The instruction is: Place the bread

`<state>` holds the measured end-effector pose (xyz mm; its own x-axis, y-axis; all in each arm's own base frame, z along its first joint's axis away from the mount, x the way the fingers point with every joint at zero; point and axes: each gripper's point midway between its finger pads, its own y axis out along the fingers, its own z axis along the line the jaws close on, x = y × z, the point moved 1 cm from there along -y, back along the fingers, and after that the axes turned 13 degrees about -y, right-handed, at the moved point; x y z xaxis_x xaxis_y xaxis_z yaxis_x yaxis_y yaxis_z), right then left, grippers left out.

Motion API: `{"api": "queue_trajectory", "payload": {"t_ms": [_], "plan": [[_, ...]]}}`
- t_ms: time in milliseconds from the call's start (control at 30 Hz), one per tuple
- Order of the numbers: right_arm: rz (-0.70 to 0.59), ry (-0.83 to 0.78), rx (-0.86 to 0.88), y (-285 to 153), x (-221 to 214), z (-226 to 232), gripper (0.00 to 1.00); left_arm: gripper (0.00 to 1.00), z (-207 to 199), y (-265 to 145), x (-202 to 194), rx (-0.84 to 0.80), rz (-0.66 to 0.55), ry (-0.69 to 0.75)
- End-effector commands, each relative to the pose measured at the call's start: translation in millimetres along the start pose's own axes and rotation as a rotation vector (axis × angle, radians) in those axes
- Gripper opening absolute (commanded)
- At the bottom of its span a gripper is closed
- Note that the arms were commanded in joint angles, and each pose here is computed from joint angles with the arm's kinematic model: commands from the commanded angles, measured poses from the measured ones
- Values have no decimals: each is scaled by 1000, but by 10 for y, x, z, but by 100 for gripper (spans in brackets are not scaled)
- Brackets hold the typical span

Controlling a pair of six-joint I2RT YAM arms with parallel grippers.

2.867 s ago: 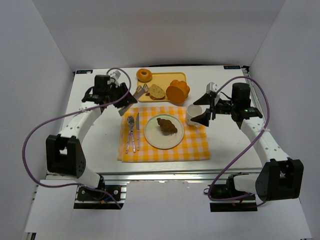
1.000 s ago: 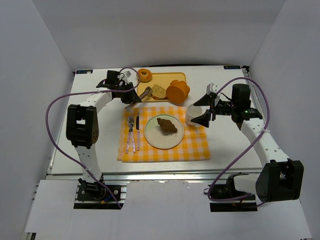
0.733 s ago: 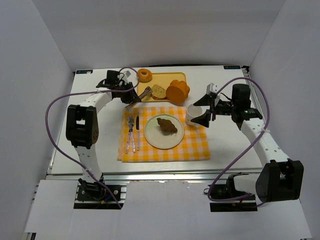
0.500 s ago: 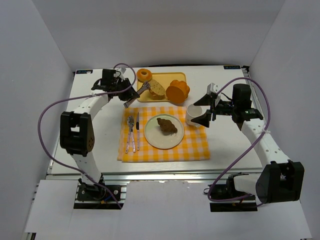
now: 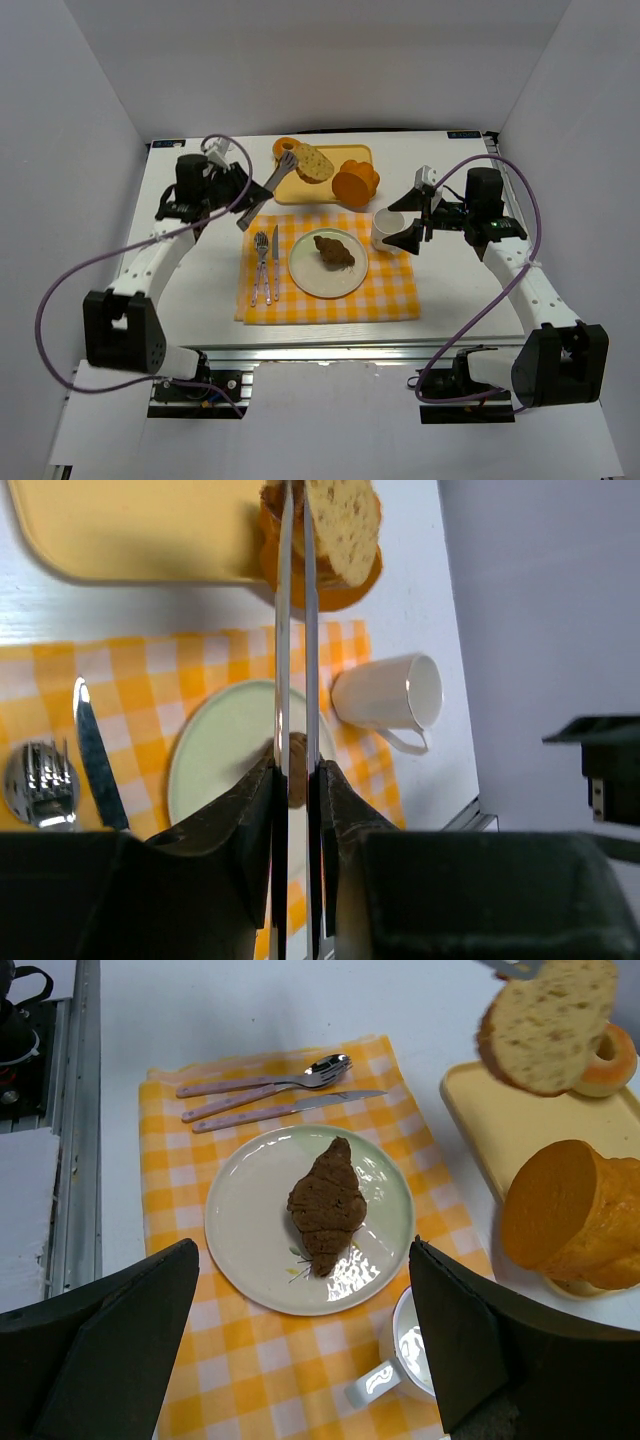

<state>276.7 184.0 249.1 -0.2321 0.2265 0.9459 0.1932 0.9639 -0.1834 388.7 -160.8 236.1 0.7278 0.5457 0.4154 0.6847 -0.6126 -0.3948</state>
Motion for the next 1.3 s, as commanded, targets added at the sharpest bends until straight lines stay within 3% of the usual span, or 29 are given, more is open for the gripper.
{"api": "queue_trajectory", "payload": {"t_ms": [0, 67, 200, 400, 667, 900, 1100, 1167, 1267], "plan": [[-30, -48, -3, -45, 162, -5, 89, 0, -288, -412, -266, -152, -6, 48], [-28, -48, -3, -51, 161, -1, 90, 0, -365, -664, -432, -207, -24, 94], [-25, -41, 2, -44, 139, -4, 89, 0, -129, -846, -973, -217, 27, 91], [-31, -36, 9, -32, 139, -19, 89, 0, 90, -961, -1478, -185, 118, 158], [-34, -29, 9, -32, 150, -18, 89, 0, 367, -887, -1650, -54, 205, 268], [-27, -24, 3, -41, 127, 8, 89, 1, 316, -720, -1730, -50, 242, 311], [-26, -24, 1, -42, 123, -2, 89, 35, 325, -668, -1795, -3, 291, 339], [-27, -23, 3, -37, 122, -1, 90, 42, 295, -666, -1765, -5, 274, 341], [-27, -23, 4, -34, 115, 1, 89, 44, 219, -678, -1728, -29, 248, 332]]}}
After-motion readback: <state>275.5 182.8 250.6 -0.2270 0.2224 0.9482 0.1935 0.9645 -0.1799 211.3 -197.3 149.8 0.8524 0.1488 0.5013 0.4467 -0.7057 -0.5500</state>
